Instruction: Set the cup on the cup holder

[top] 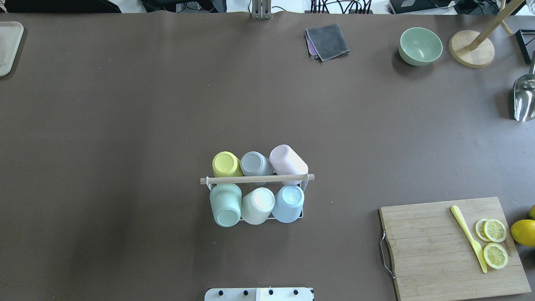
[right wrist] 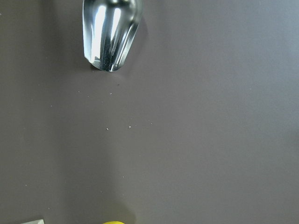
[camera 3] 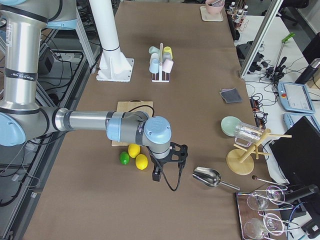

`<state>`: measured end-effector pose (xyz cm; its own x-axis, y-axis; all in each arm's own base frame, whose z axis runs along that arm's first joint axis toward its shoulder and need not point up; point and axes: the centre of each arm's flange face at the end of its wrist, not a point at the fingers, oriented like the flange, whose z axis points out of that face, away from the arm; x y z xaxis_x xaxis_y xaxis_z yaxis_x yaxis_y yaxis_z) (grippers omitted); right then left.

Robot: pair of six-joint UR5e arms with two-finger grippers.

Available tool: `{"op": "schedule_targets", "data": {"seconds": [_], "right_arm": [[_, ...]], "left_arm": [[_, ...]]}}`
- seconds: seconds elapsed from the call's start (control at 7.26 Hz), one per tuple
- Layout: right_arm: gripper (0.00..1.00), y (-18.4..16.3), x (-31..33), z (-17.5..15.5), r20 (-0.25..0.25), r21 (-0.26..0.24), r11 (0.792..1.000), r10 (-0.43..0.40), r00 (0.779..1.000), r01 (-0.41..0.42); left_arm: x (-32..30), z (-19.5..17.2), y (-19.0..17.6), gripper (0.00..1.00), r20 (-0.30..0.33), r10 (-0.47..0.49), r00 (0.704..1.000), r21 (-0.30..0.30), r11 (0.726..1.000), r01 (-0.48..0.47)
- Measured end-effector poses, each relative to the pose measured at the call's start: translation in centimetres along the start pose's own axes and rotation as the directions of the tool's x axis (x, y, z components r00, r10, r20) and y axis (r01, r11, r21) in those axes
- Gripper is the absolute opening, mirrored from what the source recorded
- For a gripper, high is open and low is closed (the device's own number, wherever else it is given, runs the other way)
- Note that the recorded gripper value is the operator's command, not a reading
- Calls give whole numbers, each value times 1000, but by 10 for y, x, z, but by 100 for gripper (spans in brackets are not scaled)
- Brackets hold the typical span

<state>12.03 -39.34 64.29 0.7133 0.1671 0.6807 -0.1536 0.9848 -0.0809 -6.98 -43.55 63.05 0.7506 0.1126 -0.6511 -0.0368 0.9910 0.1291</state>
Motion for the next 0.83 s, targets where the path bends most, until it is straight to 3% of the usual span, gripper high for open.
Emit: {"op": "schedule_targets", "data": {"seconds": [0.41,0.83], "right_arm": [[100,4,7,-1,-6,4,1000,11,1000,-11],[100,5,8,0,-9,3,1000,12,1000,-12]], "left_arm": [[-15,19,0,99,-9,9,1000,-40,999,-9],[-16,22,-3,99,-27,2,1000,-44,999,-4]]}}
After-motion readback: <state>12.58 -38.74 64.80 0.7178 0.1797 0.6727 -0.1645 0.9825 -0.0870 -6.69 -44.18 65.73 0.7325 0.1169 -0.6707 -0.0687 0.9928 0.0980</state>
